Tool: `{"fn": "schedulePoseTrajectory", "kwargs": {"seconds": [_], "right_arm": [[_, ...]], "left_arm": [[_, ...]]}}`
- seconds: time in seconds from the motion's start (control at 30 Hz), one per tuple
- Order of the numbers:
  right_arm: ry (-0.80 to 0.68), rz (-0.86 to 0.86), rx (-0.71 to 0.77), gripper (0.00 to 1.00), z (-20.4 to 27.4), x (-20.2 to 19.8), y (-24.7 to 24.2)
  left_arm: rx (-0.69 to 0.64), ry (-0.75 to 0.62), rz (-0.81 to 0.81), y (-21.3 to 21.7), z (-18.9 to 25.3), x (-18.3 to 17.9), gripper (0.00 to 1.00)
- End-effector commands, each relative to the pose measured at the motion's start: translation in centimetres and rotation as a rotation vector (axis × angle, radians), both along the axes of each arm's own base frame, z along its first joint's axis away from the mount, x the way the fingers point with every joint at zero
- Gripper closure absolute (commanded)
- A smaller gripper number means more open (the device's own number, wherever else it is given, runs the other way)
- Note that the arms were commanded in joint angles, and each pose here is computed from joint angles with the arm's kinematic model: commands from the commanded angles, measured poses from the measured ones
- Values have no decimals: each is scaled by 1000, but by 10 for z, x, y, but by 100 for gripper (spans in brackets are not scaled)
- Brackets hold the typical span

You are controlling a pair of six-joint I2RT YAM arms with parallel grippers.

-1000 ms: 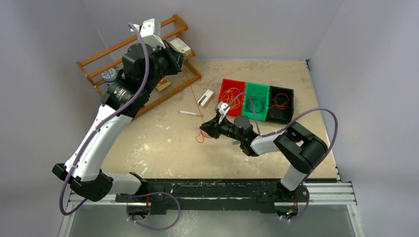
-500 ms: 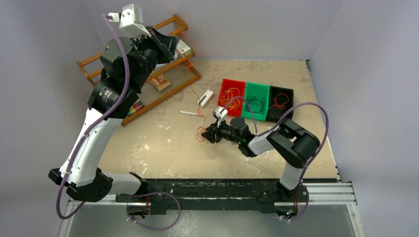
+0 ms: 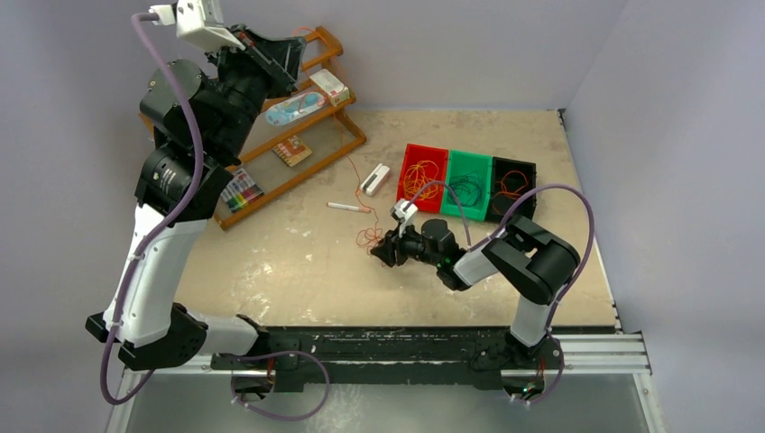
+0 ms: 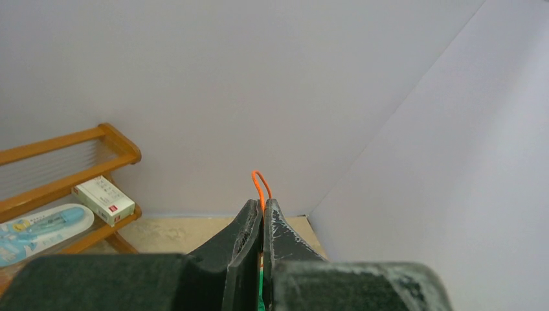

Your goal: Untangle the cables

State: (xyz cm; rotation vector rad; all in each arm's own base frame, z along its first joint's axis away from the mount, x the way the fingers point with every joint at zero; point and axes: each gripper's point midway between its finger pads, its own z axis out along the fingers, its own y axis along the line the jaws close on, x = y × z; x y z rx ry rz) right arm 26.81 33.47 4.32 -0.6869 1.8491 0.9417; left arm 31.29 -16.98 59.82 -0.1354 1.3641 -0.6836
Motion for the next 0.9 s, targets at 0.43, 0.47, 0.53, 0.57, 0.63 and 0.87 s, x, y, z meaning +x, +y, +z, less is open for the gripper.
{"fn": "schedulePoseTrajectory", "kwargs": {"seconds": [0.43, 0.47, 0.53, 0.57, 0.63, 0.87], "right_arm": [[-3, -23, 40, 49, 3, 0, 0], [-3, -24, 38, 48, 2, 0, -1], [-9, -25, 44, 48, 5, 0, -1], [-17, -26, 50, 47, 9, -1, -2], [-47, -37, 75, 46, 23, 0, -4], [-228, -70, 144, 36, 103, 5, -14]], "left_arm": [[-154, -350, 70, 38, 110, -40, 100], [-164, -370, 70, 39, 115, -42, 100], [-181, -402, 69, 39, 125, -44, 100], [-186, -411, 64, 39, 128, -45, 100], [-187, -419, 52, 35, 130, -44, 100], [-172, -397, 44, 29, 122, -37, 100]]}}
